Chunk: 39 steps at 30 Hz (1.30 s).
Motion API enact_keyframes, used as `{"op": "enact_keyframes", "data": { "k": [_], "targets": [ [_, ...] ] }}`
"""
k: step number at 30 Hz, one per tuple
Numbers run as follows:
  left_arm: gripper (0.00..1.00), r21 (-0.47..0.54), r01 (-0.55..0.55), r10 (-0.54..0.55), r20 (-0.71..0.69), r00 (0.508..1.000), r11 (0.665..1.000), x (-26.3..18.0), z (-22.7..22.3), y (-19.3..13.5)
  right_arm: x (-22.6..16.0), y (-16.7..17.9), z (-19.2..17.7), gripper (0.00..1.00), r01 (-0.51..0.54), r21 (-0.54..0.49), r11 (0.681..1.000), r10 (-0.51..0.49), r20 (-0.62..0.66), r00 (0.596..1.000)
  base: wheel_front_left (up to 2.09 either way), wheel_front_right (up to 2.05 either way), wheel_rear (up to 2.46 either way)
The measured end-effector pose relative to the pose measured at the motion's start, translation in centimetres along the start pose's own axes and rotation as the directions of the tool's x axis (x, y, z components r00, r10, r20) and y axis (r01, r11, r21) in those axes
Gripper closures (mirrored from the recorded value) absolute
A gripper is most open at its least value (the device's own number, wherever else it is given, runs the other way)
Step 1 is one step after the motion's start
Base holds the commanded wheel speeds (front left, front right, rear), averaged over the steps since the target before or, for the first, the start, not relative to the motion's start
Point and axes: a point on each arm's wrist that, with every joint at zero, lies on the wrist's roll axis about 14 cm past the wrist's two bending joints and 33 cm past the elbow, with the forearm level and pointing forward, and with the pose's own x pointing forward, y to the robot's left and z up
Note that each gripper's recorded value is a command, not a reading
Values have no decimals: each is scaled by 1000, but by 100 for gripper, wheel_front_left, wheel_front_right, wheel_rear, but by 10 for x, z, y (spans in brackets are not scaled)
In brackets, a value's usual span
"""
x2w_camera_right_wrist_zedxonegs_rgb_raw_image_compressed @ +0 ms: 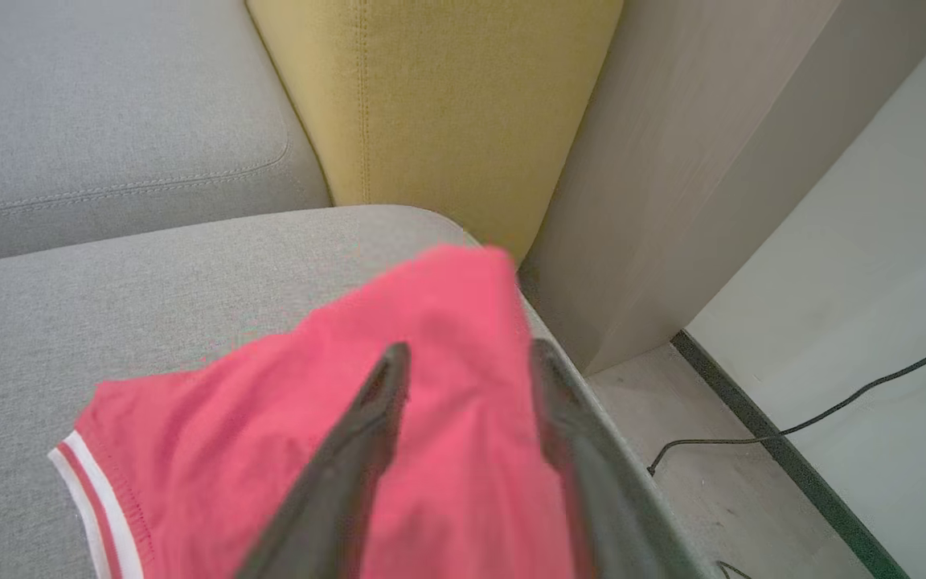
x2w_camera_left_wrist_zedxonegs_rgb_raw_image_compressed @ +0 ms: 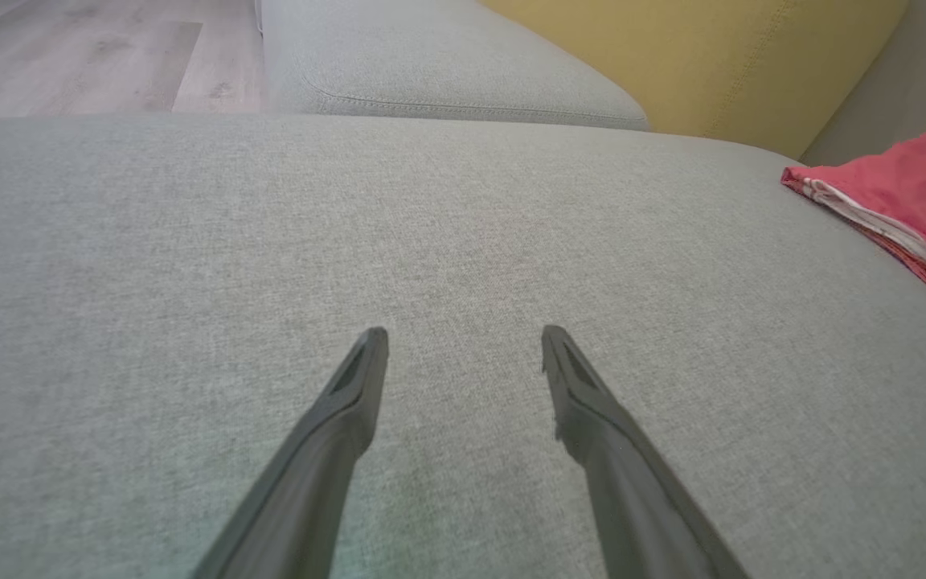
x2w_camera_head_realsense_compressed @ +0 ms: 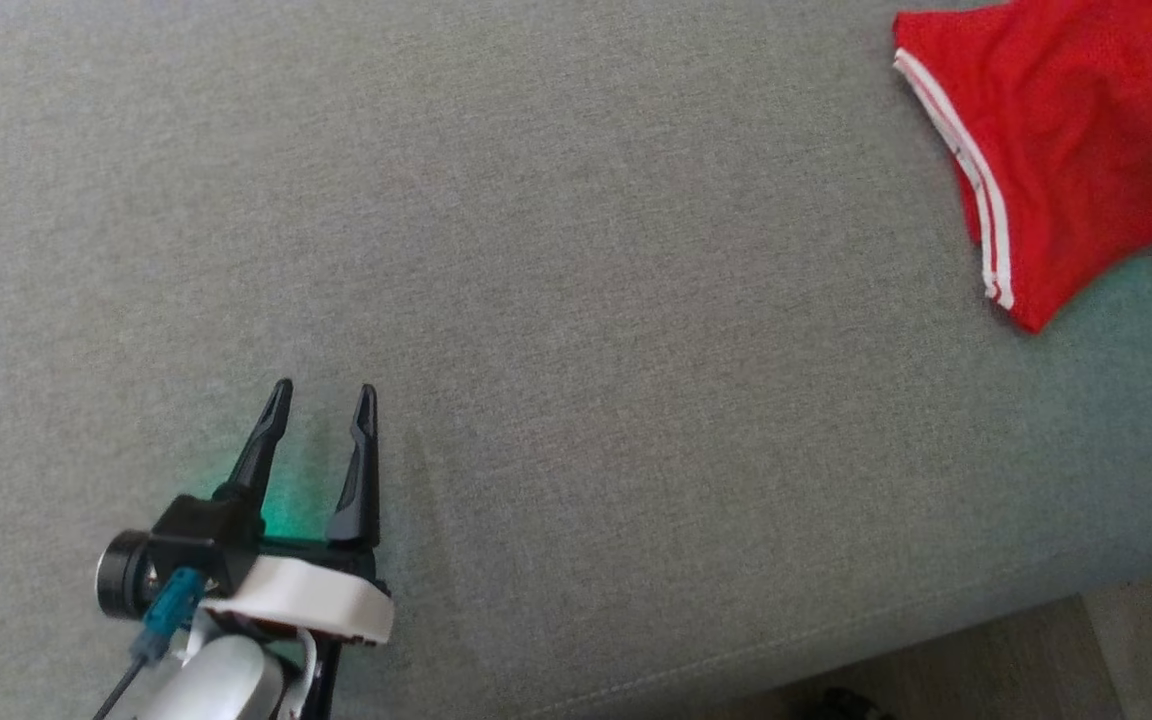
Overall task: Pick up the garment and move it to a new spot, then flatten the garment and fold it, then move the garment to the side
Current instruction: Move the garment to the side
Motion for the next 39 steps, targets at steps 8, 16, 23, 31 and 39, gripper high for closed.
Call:
{"op": "enact_keyframes", "data": {
  "k": [8, 16, 23, 31, 39],
  "targets": [
    [0, 14, -3, 3, 3, 1000, 1000, -3, 3, 0, -2, 21, 7, 0, -34, 7, 999, 34, 55, 998, 0, 0, 0],
    [0, 12, -65, 64, 99, 993, 998, -25, 30, 6, -30, 77, 61, 0, -181, -28, 983, 182, 248, 951, 0, 0, 0],
    [0, -42, -214, 218, 163, 962, 976, -77, 42, 37, -86, 142, 52, 0, -362, -47, 931, 356, 339, 871, 0, 0, 0],
    [0, -105, -349, 363, 182, 914, 931, -140, 28, 61, -146, 179, 11, 0, -485, -25, 874, 459, 370, 808, 0, 0, 0],
    [0, -142, -410, 431, 186, 883, 901, -175, 16, 68, -198, 184, -55, 0, -559, 24, 829, 521, 329, 787, 0, 0, 0]
  ]
}}
